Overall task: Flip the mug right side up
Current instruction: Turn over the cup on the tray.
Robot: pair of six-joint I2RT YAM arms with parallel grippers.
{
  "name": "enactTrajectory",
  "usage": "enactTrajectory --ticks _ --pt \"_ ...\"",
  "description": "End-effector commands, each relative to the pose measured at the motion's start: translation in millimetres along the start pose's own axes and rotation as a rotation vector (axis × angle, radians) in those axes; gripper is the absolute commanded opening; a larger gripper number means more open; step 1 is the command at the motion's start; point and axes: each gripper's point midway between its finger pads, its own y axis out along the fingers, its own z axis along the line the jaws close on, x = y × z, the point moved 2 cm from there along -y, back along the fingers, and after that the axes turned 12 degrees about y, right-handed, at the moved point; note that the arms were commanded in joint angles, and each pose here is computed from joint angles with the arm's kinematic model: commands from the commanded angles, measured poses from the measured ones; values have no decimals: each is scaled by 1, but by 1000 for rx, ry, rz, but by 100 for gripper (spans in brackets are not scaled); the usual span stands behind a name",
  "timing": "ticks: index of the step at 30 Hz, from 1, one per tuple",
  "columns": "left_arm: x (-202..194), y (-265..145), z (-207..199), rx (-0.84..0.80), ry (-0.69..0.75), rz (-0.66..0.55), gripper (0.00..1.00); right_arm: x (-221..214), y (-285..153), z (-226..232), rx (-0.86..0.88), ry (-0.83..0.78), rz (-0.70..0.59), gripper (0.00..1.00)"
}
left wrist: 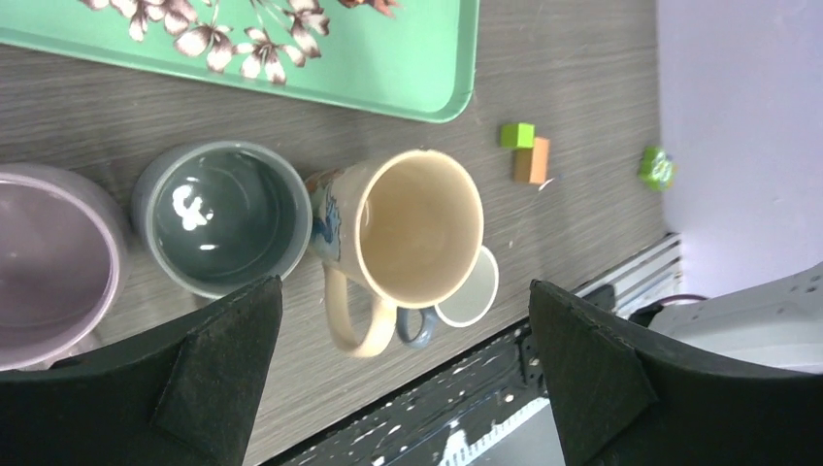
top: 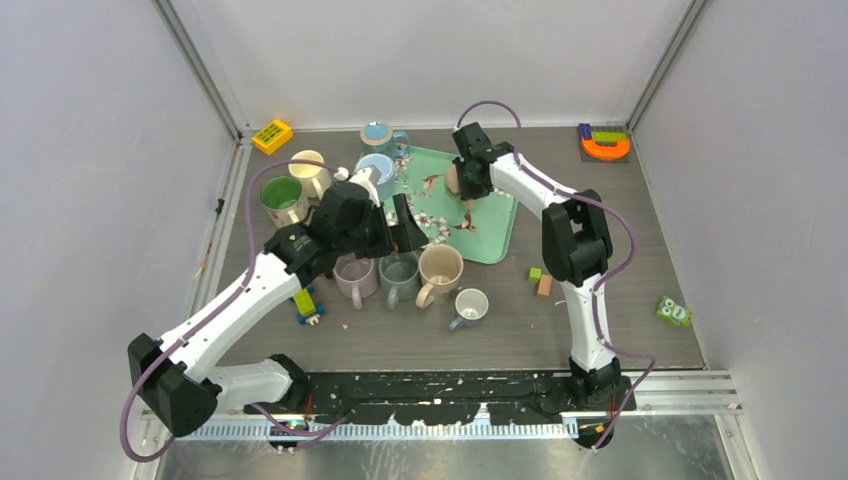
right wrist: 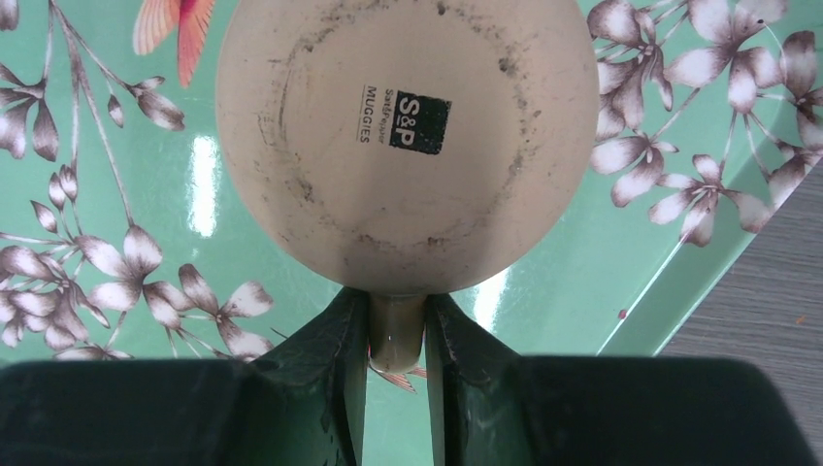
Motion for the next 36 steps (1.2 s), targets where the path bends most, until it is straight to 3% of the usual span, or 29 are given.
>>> enactTrajectory --ticks 1,9,23,28,36 --pt "29 1 -7 -120 -83 -71 100 44 -57 11 104 76 -136 0" --pt "59 -7 12 -169 -166 -135 100 79 -113 28 277 227 -237 1" --pt "94 0 3 -373 -338 -205 93 99 -239 89 867 530 -283 1" --pt "110 -1 -3 -448 -384 -239 85 96 -273 105 1102 630 -248 1" --pt "123 0 -10 -537 -471 -247 67 87 -297 121 1321 711 -179 1"
